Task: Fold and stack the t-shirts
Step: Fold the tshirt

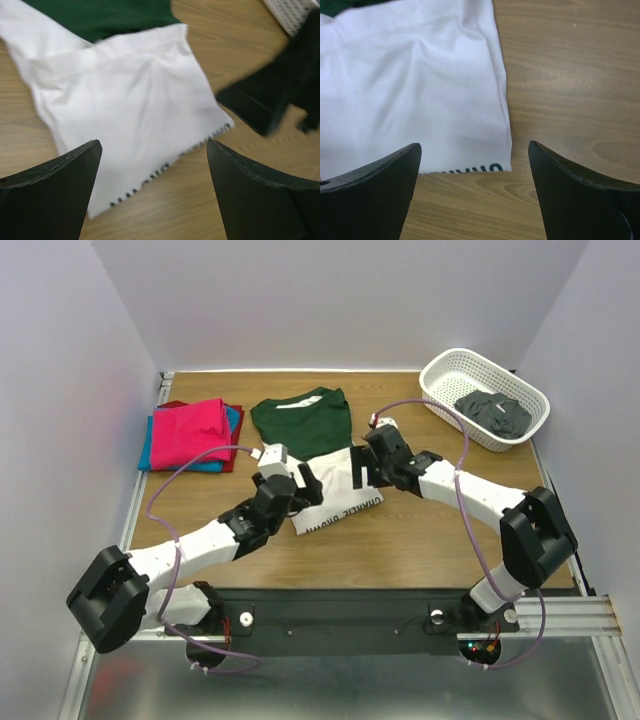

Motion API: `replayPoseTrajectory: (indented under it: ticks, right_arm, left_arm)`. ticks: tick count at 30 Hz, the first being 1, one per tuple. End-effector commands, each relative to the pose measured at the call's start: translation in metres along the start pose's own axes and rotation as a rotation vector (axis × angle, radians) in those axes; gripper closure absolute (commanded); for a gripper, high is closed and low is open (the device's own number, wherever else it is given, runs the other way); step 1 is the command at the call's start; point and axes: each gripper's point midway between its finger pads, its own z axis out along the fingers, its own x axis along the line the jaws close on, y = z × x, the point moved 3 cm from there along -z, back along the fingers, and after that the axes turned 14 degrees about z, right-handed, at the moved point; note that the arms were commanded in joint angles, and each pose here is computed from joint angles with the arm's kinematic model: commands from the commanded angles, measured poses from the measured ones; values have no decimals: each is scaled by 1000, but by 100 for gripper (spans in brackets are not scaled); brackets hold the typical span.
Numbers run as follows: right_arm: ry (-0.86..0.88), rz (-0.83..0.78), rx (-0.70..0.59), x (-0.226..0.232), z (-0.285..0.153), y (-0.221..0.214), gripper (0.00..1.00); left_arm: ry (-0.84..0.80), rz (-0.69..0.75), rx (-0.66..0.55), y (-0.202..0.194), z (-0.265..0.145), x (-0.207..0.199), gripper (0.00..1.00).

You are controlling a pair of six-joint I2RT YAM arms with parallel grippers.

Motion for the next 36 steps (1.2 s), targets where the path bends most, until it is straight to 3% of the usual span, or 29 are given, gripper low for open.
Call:
replayPoseTrajectory:
  ticks: [1,14,20,29,36]
  right_arm:
    - [12,56,-11,-4,-4,-10,6]
    - [-73,52,43,-27,22,-44,10]
    - [-98,54,75,-31,36,-55,16]
    - [-85,61,122,-36,33,-71,43]
    - [-88,71,158,-43,30,-85,73]
  left_arm:
    - [75,1,78,-15,5,35,1]
    - [90,-54,108,-36,-4,61,1]
    - [90,-60,125,-43,-7,64,1]
    - [91,-67,153,-55,-11,68,1]
    - [46,-101,199,-72,-14,64,5]
